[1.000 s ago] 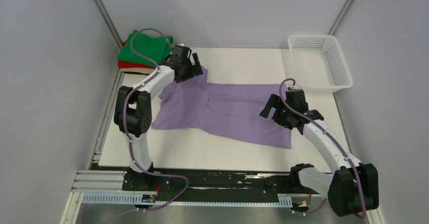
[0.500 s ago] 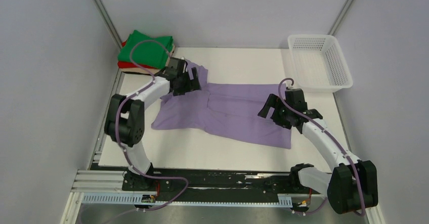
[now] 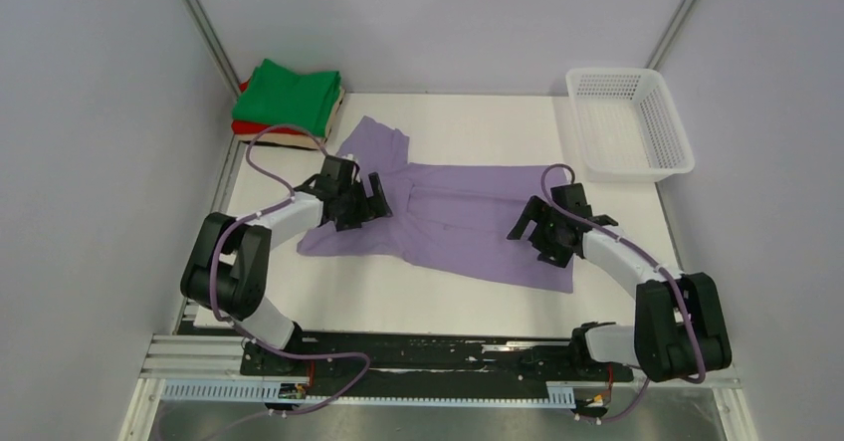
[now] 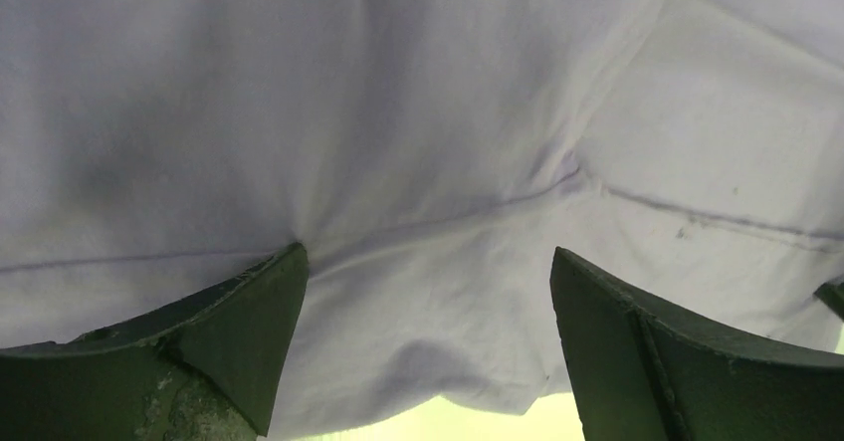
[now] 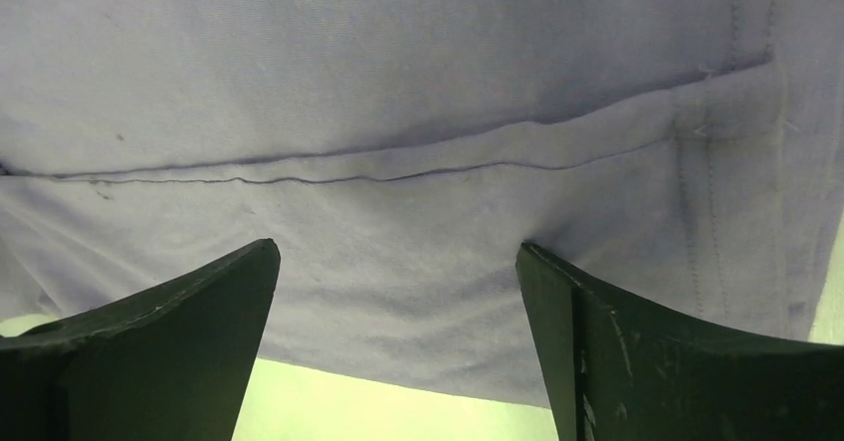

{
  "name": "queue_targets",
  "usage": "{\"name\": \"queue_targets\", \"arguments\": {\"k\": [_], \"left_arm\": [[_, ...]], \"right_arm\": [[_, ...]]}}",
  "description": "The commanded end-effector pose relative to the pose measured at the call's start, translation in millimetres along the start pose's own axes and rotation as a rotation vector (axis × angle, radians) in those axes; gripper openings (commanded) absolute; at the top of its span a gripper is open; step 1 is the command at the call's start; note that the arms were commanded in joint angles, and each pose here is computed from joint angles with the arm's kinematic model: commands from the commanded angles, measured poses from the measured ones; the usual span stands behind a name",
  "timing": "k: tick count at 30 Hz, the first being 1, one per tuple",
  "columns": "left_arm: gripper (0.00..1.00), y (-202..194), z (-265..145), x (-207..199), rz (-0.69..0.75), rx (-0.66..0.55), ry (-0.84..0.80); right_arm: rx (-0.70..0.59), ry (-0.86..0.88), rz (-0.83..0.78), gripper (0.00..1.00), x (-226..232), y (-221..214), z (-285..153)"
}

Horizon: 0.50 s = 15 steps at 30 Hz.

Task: Fold and stack the t-shirts
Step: Fold the flattened tshirt in 1/3 of the way

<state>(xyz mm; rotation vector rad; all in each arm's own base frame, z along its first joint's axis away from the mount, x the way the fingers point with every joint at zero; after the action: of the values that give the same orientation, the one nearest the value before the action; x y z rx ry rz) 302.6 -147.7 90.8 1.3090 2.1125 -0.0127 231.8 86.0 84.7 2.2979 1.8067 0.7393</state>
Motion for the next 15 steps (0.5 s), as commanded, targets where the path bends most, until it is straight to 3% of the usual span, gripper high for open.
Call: {"name": "queue_targets", "arguments": {"k": [1,8,10,15], "left_arm": [[1.00,-34.3,-15.7,26.2,-0.021,0.118,0.087],[1.00,-95.3,-63.6,54.7,-0.042,0.232,0.177],[1.00,-107.0,-74.2,59.2,-0.085,0.246,0.179],[1.00,-119.4,-90.4,60.0,-0.123,0.226,0.117]], "right_arm": [[0.052,-0.081,0.112,1.00,-21.0,-28.9,0.3],[0.119,-0.133,0.214,1.00,-39.2,-59.2,-26.2],[0.125,-0.086,0.255,1.00,-33.2,-61.9,-30.7],[0.086,-0.150,0.309,1.00,-38.3,-58.5,-37.5]]}}
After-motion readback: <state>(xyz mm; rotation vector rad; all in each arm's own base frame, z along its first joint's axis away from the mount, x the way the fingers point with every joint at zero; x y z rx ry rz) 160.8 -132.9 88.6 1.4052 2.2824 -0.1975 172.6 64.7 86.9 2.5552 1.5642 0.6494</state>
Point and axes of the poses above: each gripper's point midway between its finger pads, its own z axis out along the fingers, its own x axis along the line the jaws close on, y = z × x, the point moved 6 cm from there along -z, back along the fingers, and after that the axes turned 14 degrees about -z, right-handed, at the moved point
